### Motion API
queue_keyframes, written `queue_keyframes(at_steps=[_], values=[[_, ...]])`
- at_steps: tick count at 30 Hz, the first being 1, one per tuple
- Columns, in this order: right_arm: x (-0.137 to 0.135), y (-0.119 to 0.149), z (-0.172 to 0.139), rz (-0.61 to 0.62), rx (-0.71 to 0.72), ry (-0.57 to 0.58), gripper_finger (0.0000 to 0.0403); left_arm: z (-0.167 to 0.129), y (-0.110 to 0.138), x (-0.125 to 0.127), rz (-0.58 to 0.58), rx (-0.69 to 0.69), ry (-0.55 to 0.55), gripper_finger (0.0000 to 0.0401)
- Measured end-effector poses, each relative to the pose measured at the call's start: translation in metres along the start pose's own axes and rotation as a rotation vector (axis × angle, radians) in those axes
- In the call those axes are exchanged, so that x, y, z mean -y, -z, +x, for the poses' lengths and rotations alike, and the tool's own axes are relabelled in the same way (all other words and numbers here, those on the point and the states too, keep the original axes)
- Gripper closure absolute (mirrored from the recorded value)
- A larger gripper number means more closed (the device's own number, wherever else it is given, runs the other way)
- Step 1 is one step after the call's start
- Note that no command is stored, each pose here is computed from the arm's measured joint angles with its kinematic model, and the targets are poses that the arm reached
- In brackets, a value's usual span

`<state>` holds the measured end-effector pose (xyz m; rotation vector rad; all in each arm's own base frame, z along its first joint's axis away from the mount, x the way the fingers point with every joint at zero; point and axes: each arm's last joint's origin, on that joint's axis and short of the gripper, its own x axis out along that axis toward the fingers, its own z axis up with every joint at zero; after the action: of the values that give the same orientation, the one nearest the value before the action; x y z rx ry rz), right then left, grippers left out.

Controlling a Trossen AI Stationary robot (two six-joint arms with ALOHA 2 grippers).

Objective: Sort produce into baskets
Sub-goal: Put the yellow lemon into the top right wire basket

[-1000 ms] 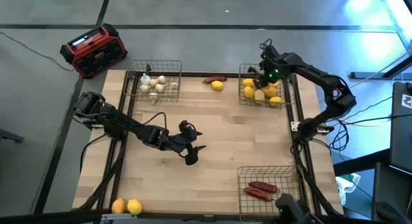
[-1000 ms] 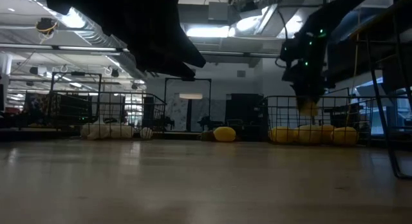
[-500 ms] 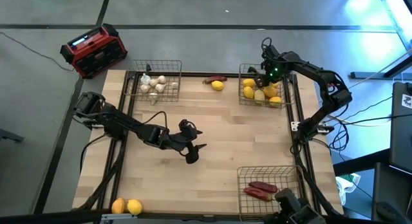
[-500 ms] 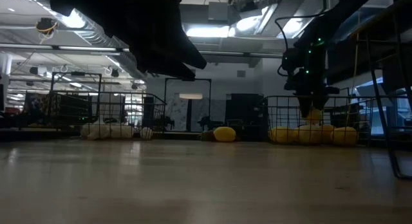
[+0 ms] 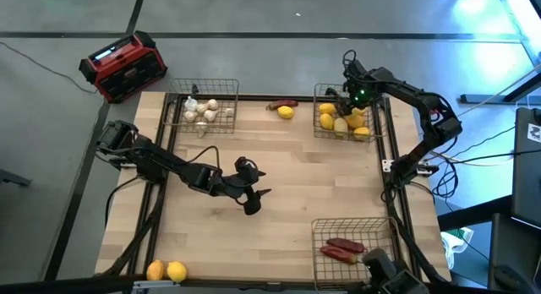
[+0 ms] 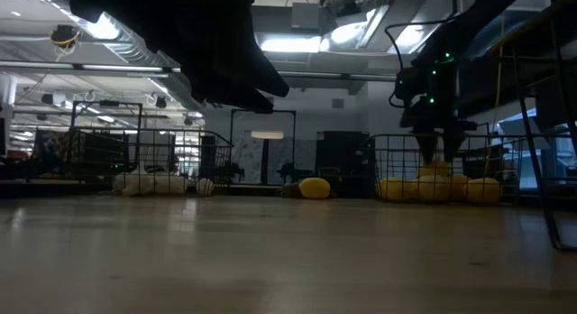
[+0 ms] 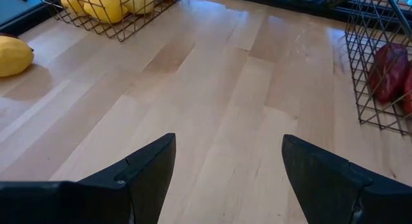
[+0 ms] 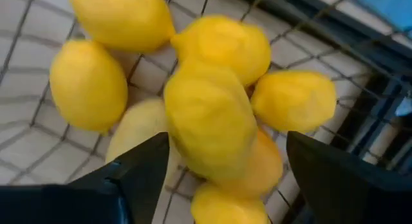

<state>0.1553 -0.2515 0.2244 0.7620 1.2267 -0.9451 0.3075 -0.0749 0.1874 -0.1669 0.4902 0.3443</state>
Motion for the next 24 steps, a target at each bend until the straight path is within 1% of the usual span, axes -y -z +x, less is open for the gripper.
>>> queue_keyframes(at_steps=[2,6,8,10,13,17,21,24], values=[[0.000,0.002,-0.006,-0.013,-0.011,0.001,0.0090,0.000,0.000,0.000,-0.001,0.000,0.000,0.0121],[-0.002,0.003,-0.035,-0.021,0.057,-0.018,0.0087,0.000,0.000,0.000,0.001,-0.003,-0.001,0.0121],[-0.008,0.005,-0.055,-0.042,0.122,-0.034,0.0087,0.000,0.000,-0.001,-0.002,-0.003,-0.003,0.0121],[-0.016,0.011,-0.076,-0.068,0.201,-0.074,0.0087,0.001,0.000,-0.001,-0.016,-0.003,-0.005,0.0121],[-0.035,0.026,-0.104,-0.119,0.322,-0.156,0.0086,0.001,0.000,-0.001,-0.050,-0.001,-0.004,0.0121],[-0.066,0.051,-0.135,-0.248,0.451,-0.246,0.0086,0.002,-0.002,-0.004,-0.058,0.002,-0.012,0.0121],[-0.096,0.074,-0.152,-0.381,0.537,-0.303,0.0086,0.002,-0.003,-0.004,-0.062,0.010,-0.008,0.0121],[-0.117,0.090,-0.160,-0.473,0.576,-0.347,0.0086,0.002,-0.005,-0.002,-0.042,0.024,0.026,0.0121]])
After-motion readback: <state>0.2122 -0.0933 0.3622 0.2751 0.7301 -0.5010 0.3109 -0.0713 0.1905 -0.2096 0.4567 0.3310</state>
